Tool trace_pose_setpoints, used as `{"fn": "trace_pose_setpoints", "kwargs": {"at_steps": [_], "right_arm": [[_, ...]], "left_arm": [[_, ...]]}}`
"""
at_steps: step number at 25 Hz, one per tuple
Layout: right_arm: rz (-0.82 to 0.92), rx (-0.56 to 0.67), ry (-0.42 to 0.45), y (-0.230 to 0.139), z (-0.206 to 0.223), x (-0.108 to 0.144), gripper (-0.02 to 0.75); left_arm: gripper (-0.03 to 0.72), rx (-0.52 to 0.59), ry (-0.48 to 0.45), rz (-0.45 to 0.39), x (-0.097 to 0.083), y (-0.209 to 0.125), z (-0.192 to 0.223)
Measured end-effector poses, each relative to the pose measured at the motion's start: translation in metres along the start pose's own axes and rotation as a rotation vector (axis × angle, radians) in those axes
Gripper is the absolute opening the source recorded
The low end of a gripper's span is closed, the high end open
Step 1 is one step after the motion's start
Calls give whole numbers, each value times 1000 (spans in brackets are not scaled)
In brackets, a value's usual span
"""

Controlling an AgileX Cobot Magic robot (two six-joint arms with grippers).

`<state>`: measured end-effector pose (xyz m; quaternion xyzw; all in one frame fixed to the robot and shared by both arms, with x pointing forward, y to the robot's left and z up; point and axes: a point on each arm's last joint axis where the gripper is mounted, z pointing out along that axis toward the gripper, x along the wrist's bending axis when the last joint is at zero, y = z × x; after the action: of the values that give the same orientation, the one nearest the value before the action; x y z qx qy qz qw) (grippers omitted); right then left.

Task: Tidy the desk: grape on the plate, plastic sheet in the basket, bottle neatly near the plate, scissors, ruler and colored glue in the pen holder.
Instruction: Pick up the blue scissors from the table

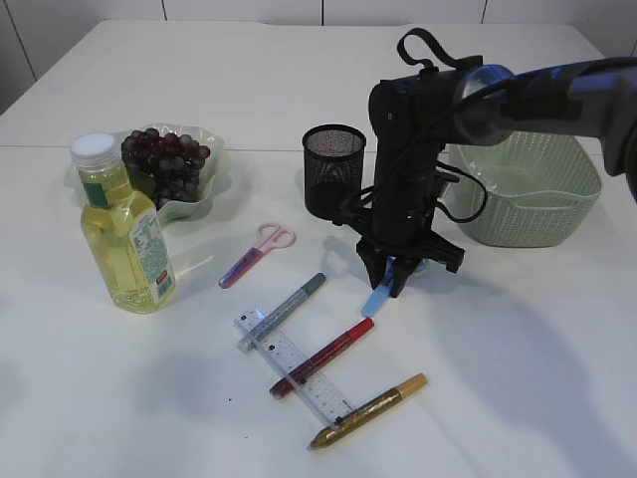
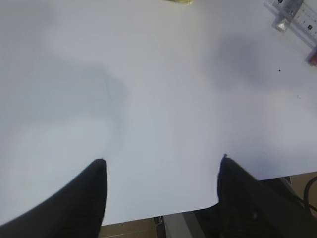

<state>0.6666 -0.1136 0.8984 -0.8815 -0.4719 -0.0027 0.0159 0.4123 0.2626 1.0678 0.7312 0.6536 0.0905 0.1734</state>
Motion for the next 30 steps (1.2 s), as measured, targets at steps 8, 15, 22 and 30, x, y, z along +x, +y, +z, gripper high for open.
{"fn": "trace_pose_setpoints", "kwargs": {"at_steps": [8,15,22,30], "right_arm": [[1,-2,0,0,0,0,189],[-12,-2,0,0,0,0,188],[-32,-7,-10,1,0,-1,188],[-97,-30,-21,2,-9,-3,188]], "left_arm": [[506,0,0,0,0,0,0],[506,0,0,0,0,0,0],[506,0,0,0,0,0,0],[506,0,0,0,0,0,0]]}}
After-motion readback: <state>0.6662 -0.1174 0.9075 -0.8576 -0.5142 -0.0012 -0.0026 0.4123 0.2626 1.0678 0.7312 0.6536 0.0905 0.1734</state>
